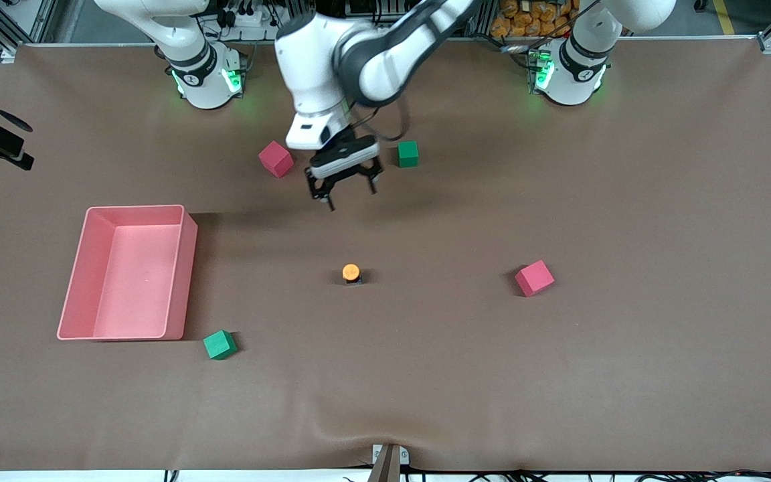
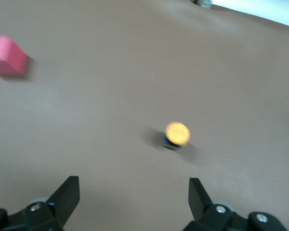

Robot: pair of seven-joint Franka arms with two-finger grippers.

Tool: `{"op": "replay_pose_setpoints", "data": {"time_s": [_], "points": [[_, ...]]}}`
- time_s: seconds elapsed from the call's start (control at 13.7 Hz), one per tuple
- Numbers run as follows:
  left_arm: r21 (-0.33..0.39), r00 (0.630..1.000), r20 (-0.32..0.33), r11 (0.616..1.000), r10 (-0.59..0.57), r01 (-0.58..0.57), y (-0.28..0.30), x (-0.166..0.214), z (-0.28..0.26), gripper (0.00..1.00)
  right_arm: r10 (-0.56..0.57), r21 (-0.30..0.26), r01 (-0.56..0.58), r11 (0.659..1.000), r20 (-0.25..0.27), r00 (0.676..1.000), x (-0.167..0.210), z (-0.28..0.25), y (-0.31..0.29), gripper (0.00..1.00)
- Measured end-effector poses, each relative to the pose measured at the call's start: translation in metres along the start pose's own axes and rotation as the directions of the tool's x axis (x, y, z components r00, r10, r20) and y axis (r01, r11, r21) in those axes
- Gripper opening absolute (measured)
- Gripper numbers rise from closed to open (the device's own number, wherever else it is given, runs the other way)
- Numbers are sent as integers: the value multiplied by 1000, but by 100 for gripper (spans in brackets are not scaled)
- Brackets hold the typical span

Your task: Place and upright button with both arms

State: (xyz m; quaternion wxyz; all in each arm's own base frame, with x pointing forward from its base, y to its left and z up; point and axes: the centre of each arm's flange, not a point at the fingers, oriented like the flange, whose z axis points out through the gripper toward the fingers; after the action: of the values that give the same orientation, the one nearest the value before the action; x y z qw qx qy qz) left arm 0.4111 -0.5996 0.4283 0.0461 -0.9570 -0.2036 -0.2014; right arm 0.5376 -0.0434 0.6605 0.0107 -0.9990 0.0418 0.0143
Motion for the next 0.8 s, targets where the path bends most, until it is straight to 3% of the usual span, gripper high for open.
{"op": "replay_pose_setpoints", "data": {"time_s": [0.22,0.37,0.8], "points": [[52,991,109,995,74,-80,-64,107,-58,100,0,0,0,1000,0,1000,0,0,0,100],[60,983,133,990,123,-131,-105,163,-80,100,0,0,0,1000,0,1000,0,0,0,100],[32,926,288,964,244,-264,-245,305,-95,100,1,0,-1,1000,0,1000,0,0,0,100]]}}
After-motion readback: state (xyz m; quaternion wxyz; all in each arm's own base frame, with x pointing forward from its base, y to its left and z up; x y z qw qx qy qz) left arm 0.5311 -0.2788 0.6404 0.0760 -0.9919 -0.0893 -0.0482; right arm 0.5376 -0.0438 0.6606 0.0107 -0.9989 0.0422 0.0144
